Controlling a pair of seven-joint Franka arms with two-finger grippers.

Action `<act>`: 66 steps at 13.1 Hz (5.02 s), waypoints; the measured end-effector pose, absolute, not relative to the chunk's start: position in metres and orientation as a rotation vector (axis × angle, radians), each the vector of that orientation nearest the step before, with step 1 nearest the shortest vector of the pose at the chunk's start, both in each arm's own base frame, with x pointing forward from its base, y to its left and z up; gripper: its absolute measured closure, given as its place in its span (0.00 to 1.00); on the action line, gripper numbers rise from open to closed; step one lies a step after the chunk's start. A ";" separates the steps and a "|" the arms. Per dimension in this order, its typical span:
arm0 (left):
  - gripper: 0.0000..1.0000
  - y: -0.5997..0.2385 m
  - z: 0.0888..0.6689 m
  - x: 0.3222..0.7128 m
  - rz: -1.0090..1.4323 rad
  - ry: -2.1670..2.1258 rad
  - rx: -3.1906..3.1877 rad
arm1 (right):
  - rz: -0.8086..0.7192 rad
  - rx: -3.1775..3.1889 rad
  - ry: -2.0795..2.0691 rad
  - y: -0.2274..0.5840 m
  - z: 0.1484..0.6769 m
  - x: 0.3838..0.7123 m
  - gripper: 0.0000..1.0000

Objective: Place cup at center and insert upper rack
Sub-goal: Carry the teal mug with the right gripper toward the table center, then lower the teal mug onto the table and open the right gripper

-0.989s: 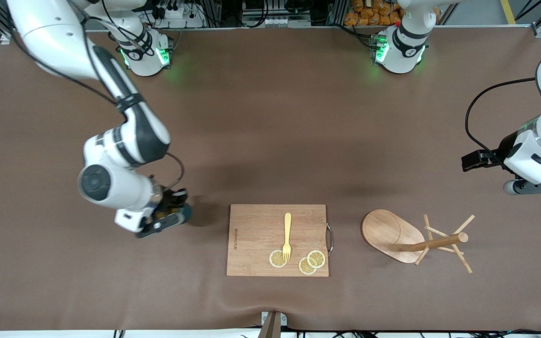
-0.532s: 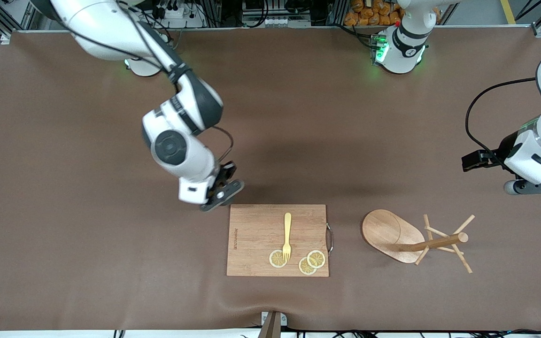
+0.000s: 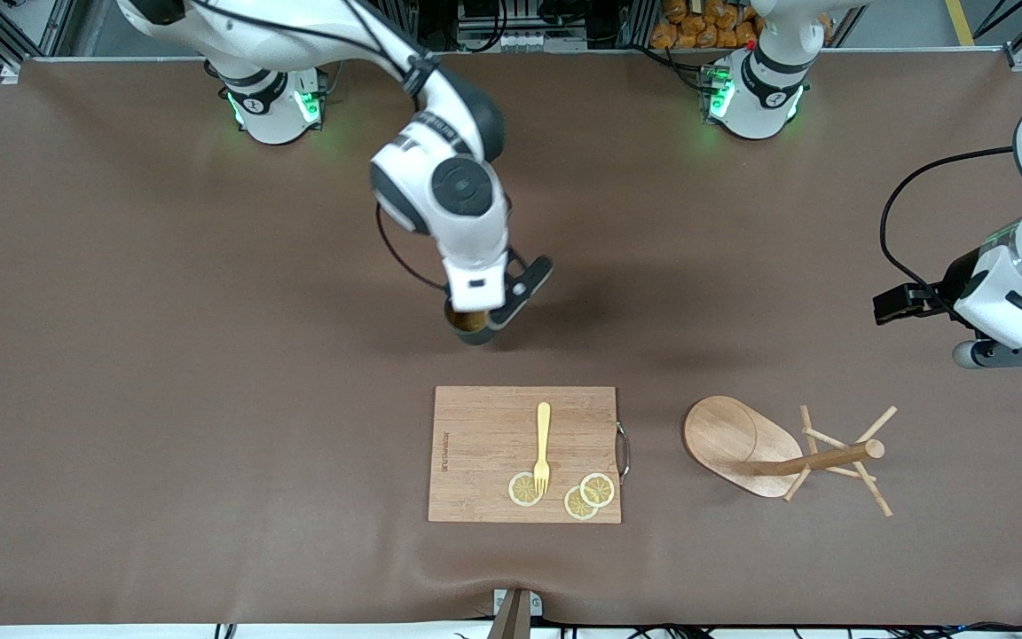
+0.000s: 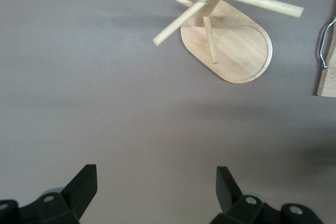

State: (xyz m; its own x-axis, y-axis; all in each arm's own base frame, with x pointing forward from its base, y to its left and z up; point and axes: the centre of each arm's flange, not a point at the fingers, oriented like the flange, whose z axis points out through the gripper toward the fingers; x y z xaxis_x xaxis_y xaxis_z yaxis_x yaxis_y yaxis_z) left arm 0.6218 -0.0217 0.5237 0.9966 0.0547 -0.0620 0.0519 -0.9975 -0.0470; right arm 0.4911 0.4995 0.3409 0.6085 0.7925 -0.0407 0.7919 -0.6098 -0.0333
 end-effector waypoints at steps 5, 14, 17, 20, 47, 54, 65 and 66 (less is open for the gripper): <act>0.00 -0.022 0.524 0.622 0.098 -0.083 -3.094 | 0.069 -2.719 -1.663 0.567 0.336 0.408 0.96; 0.00 -0.022 0.524 0.622 0.098 -0.083 -3.094 | 0.091 -2.580 -1.908 0.626 0.307 0.309 0.96; 0.00 -0.021 0.524 0.622 0.098 -0.083 -3.094 | 0.095 -2.547 -1.953 0.637 0.301 0.286 0.96; 0.00 -0.021 0.524 0.622 0.098 -0.083 -3.094 | 0.094 -2.548 -1.951 0.647 0.294 0.263 0.96; 0.00 -0.021 0.521 0.626 0.098 -0.083 -3.097 | 0.060 -2.601 -1.879 0.648 0.260 0.276 0.75; 0.00 -0.022 0.521 0.626 0.098 -0.081 -3.097 | 0.023 -2.617 -1.834 0.646 0.272 0.294 0.45; 0.00 -0.025 0.521 0.626 0.097 -0.073 -3.098 | -0.103 -2.713 -1.645 0.606 0.353 0.375 0.00; 0.00 -0.025 0.521 0.626 0.097 -0.073 -3.098 | -0.102 -2.751 -1.603 0.589 0.372 0.393 0.00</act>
